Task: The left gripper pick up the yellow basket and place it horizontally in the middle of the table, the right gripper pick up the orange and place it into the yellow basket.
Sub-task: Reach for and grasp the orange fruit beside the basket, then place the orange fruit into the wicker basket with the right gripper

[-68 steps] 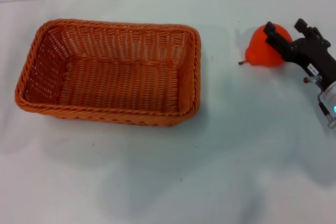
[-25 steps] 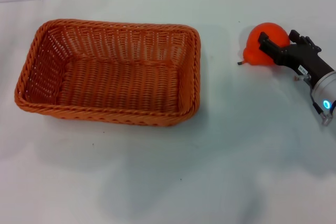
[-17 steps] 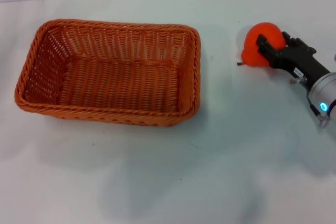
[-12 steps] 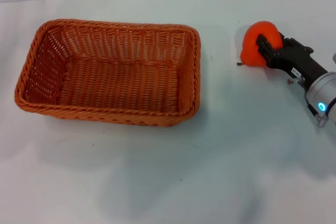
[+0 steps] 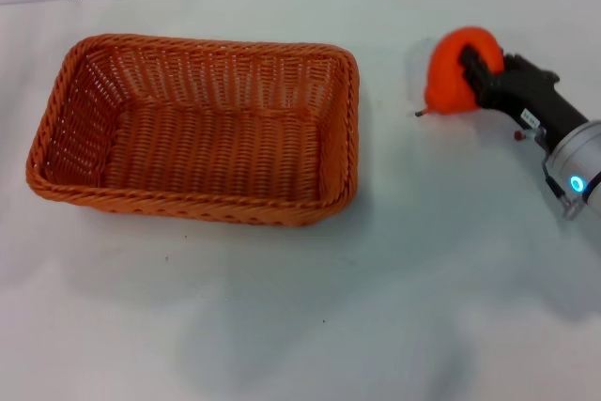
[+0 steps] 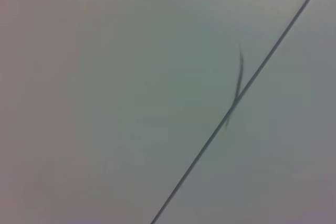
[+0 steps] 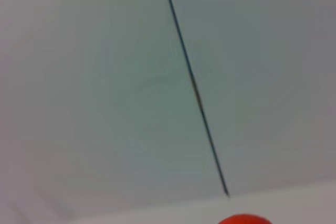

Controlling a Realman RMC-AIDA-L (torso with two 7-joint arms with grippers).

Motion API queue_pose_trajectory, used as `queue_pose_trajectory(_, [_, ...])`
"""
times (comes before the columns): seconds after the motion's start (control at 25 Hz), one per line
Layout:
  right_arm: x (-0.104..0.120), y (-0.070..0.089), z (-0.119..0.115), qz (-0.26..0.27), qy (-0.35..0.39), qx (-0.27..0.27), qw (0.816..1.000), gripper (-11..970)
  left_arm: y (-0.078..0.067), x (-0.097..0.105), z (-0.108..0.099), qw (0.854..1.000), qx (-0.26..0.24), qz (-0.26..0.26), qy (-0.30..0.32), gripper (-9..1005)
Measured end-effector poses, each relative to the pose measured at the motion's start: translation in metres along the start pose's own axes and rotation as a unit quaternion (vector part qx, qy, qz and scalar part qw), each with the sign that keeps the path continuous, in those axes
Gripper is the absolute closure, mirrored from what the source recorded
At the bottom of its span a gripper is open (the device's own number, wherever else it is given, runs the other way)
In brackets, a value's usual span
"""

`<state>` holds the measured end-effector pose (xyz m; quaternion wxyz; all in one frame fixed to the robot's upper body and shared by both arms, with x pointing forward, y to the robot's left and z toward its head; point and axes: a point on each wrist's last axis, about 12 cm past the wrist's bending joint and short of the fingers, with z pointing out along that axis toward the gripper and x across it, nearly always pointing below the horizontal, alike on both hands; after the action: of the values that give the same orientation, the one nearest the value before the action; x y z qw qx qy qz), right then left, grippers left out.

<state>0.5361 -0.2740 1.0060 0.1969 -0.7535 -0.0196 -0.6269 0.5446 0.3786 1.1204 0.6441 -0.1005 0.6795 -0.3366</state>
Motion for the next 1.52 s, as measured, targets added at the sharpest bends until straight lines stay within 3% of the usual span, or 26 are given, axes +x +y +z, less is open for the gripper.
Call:
queue_pose_trajectory(0.36, [0.038,-0.026,0.015,0.035,0.1,0.099,0.989,636,0.001,0.005,-0.001,1.0,-0.001,-0.007,0.006,355])
queue_pose_trajectory(0.6, [0.057,-0.066,0.043,0.026,0.086,0.212,0.973,695,0.003,0.004,-0.002,1.0,-0.004,-0.005,0.004,355])
queue_pose_trajectory(0.76, [0.061,-0.096,0.058,0.011,0.057,0.279,0.958,725,0.003,0.003,-0.002,1.0,-0.007,-0.001,0.003,355])
queue_pose_trajectory(0.92, [0.058,-0.116,0.065,0.006,0.025,0.324,0.946,746,0.004,0.002,-0.002,1.0,-0.007,0.001,0.002,355])
queue_pose_trajectory(1.08, [0.055,-0.124,0.066,0.013,-0.001,0.343,0.939,770,0.004,0.001,-0.002,1.0,-0.008,0.002,0.001,355])
queue_pose_trajectory(1.52, [0.053,-0.125,0.059,0.034,-0.008,0.363,0.931,830,0.003,-0.001,0.001,1.0,-0.002,0.008,0.002,354])
